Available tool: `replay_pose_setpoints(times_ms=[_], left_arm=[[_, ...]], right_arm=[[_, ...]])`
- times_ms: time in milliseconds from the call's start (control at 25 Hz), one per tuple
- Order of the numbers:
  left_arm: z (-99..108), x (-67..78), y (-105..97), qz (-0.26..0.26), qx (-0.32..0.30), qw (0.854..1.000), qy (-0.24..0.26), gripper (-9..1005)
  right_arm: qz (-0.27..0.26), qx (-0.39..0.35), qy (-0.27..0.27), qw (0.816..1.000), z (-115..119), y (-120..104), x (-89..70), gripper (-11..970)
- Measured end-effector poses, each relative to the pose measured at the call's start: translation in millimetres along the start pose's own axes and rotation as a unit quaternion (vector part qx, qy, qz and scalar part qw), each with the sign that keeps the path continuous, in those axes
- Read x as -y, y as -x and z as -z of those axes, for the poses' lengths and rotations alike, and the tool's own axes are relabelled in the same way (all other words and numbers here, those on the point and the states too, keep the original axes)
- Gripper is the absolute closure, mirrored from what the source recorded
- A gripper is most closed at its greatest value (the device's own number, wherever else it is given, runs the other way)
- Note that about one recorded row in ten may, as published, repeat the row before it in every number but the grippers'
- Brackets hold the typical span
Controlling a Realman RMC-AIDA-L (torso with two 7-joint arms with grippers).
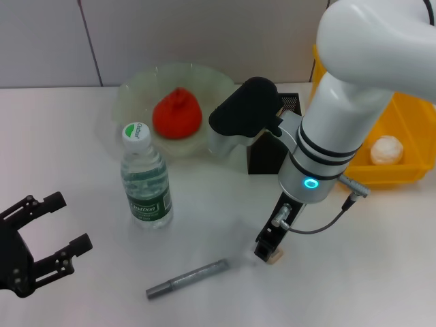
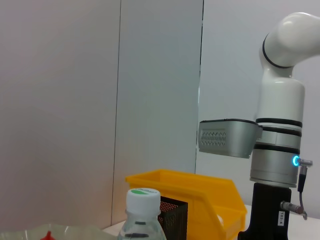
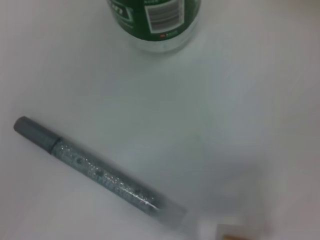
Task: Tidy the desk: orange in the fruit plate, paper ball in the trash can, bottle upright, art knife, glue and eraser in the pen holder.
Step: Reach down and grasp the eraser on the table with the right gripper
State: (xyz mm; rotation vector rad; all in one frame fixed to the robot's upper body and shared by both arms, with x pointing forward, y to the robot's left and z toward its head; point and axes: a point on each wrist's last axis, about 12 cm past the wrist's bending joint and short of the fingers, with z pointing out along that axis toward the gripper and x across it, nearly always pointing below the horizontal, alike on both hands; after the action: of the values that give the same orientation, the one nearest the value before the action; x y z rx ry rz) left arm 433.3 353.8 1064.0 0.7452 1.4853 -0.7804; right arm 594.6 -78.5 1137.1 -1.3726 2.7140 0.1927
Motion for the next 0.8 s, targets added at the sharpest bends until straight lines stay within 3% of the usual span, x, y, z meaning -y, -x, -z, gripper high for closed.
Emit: replay_pose_setpoints(times_ms=[360, 480, 800], left_arm=[[-0.8, -0.2, -1.1, 0.001, -0.003, 1.0, 0.001, 195], [-0.8, -0.2, -1.1, 0.001, -0.003, 1.0, 0.001, 195], [-0.9, 1.4, -3.4, 0.003, -0.003, 1.0, 0.002, 195]], right_arm=[[0.001, -0.007, -0.006, 1.0, -4.2, 1.0, -0.9, 516], [0.001, -0.003, 0.0, 1.0, -5.4, 1.8, -2.5, 416], [0.003, -0.006, 0.0, 1.0, -8.1, 2.2, -4.0, 416]])
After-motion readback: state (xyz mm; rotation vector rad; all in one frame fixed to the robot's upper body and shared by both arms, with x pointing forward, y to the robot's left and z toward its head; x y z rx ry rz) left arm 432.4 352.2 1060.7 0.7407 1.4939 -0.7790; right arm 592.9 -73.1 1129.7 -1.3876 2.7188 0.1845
